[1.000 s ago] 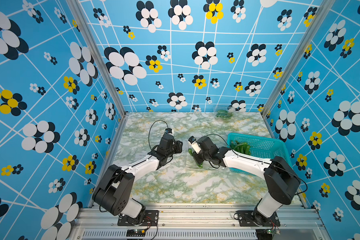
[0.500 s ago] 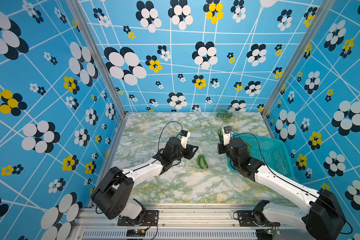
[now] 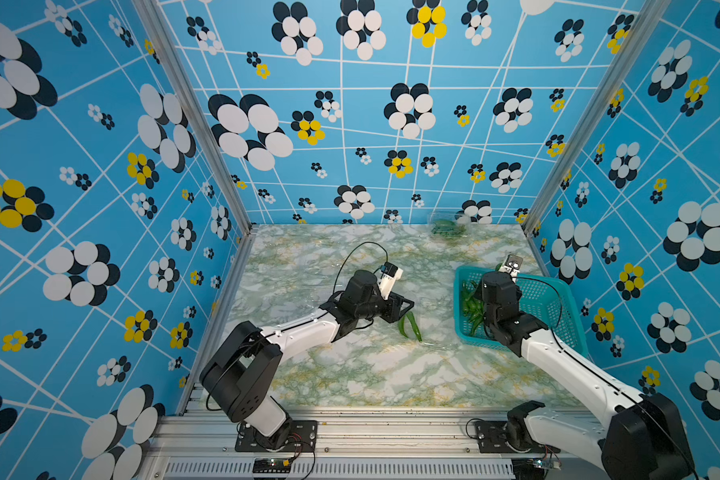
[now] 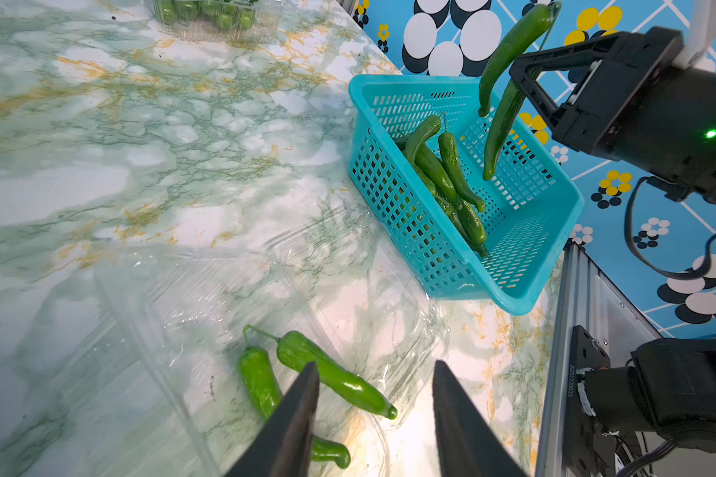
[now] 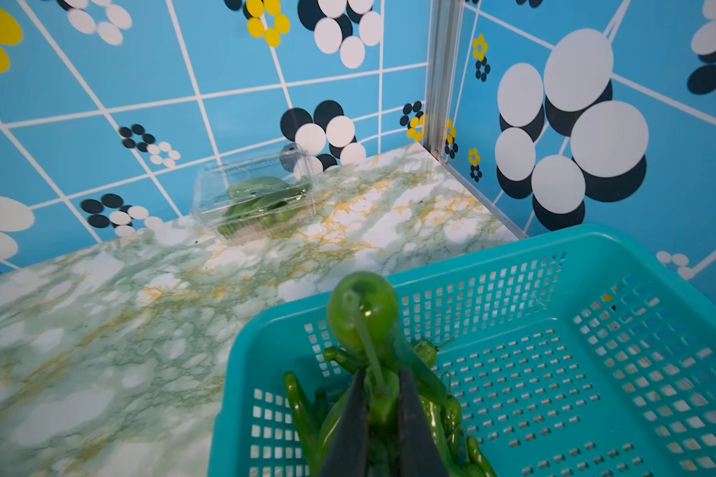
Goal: Take small green peppers out of containers
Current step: Place the green pepper in the basket, then pick up the green pepper from the packing box.
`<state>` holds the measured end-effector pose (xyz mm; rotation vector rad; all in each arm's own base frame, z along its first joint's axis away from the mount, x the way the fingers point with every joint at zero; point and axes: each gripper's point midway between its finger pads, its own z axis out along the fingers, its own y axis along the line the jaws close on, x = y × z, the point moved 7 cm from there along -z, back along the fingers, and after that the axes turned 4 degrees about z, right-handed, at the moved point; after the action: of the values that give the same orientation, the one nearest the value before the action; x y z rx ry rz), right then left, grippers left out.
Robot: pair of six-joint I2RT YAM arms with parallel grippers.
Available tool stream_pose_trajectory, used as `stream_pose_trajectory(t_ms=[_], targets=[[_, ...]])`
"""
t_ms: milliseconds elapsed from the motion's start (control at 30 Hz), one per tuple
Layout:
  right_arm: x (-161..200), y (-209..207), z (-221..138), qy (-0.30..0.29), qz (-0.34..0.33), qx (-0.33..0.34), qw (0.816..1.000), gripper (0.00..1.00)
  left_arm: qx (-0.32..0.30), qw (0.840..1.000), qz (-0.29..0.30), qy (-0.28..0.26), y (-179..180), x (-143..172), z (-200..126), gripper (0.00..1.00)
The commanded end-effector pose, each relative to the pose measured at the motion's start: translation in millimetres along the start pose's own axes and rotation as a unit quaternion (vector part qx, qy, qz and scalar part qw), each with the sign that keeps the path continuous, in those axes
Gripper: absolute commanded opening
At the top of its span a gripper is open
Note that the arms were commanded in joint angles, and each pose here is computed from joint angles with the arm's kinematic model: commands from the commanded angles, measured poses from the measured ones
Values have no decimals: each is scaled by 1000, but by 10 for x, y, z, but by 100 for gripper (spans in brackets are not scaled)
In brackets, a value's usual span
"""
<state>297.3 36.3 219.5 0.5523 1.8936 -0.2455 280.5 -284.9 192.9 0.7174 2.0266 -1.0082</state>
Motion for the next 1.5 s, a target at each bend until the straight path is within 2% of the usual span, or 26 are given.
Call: stream_pose_trajectory(t_ms=[0,167,267,400,533,767,867,933,1000,1233,1467], targets=[[94,-41,100,33,5,46,998,0,-17,1000,15,-2,-4,-70,-19,46],[181,22,213,72,-15,69,995,2,-28,999,17,-2,9,-79,-42,46],[199,57,243,88,-22,70,993,13,-29,999,18,-1,4,-84,-41,46],[182,74,229,94,-20,62,993,39,-39,999,16,4,30,-82,-34,46],[101,44,152,79,-8,47,996,48,-61,998,15,12,83,-68,-17,46],[-13,176,-55,56,20,-90,994,51,-116,991,-6,62,293,28,148,46],[-16,367,-124,73,10,-175,982,52,-119,989,-15,81,357,94,240,45],[1,596,-187,101,-16,-247,963,52,-127,988,-19,91,396,130,281,45],[38,799,-262,120,-45,-289,949,52,-135,986,-21,99,439,152,302,45],[346,1333,-343,221,-133,-346,902,51,-159,980,-45,110,596,210,322,45],[677,1610,-357,284,-193,-350,872,50,-205,966,-104,117,868,254,235,44]])
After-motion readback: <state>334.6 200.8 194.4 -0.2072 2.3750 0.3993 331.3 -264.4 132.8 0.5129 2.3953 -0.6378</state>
